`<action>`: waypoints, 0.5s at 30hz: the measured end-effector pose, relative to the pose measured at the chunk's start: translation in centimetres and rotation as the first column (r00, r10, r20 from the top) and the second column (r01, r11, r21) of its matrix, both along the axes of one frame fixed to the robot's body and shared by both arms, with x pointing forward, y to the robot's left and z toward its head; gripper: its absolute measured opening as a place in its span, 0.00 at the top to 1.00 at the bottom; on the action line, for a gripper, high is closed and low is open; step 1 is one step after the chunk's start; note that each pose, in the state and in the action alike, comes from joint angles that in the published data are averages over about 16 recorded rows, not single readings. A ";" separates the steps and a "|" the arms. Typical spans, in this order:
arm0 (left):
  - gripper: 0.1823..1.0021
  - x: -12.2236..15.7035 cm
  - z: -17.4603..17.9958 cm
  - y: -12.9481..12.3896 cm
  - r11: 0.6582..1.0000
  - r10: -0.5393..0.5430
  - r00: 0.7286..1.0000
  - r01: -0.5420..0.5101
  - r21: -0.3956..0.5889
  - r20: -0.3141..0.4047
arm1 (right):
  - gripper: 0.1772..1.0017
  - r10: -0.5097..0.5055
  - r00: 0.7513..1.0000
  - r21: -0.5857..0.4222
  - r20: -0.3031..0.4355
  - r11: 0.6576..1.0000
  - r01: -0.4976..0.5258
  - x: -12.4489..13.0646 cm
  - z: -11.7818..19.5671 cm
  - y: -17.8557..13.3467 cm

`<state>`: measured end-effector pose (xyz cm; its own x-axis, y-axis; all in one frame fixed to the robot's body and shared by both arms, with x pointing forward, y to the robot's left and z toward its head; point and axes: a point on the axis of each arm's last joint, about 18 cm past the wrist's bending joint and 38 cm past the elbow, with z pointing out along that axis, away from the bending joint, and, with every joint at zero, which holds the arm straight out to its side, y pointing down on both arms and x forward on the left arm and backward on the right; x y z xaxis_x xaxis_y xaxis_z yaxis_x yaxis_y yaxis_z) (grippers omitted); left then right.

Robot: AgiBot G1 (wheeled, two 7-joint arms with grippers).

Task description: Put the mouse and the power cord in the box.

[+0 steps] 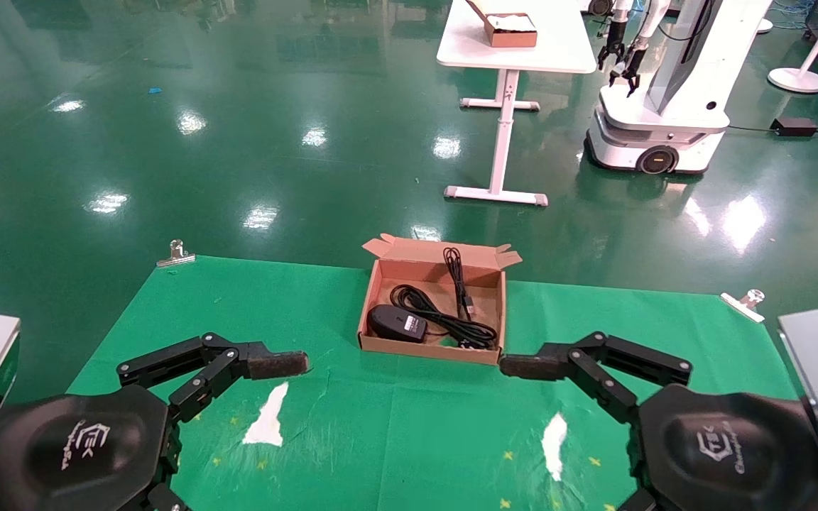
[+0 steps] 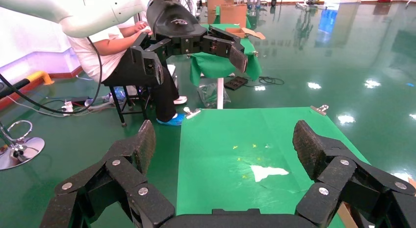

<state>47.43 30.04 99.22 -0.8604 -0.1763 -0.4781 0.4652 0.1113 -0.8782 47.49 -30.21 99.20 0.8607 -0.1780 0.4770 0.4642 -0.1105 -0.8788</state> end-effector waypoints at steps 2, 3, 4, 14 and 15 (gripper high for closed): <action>0.00 0.0 0.0 0.0 1.000 0.000 1.000 0.000 0.000 0.000 | 0.00 0.000 1.000 0.000 0.000 1.000 0.000 0.0 0.0 0.0; 0.00 0.0 0.0 0.0 1.000 0.000 1.000 0.000 0.000 0.000 | 0.00 -0.001 1.000 0.000 0.000 1.000 0.001 0.0 0.0 0.0; 0.00 0.0 0.0 0.0 1.000 0.001 1.000 -0.001 0.000 0.000 | 0.00 -0.001 1.000 -0.001 0.001 1.000 0.001 0.0 0.0 0.0; 0.00 0.1 0.0 0.0 1.000 0.001 1.000 -0.001 0.000 0.000 | 0.00 -0.001 1.000 -0.001 0.001 1.000 0.001 0.1 0.0 0.0; 0.00 0.1 0.0 0.0 1.000 0.002 1.000 -0.002 0.000 0.000 | 0.00 -0.001 1.000 -0.001 0.001 1.000 0.001 0.1 0.0 0.0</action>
<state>47.50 30.02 99.22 -0.8603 -0.1779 -0.4777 0.4646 0.1117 -0.8784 47.54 -30.23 99.23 0.8598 -0.1784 0.4784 0.4653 -0.1124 -0.8780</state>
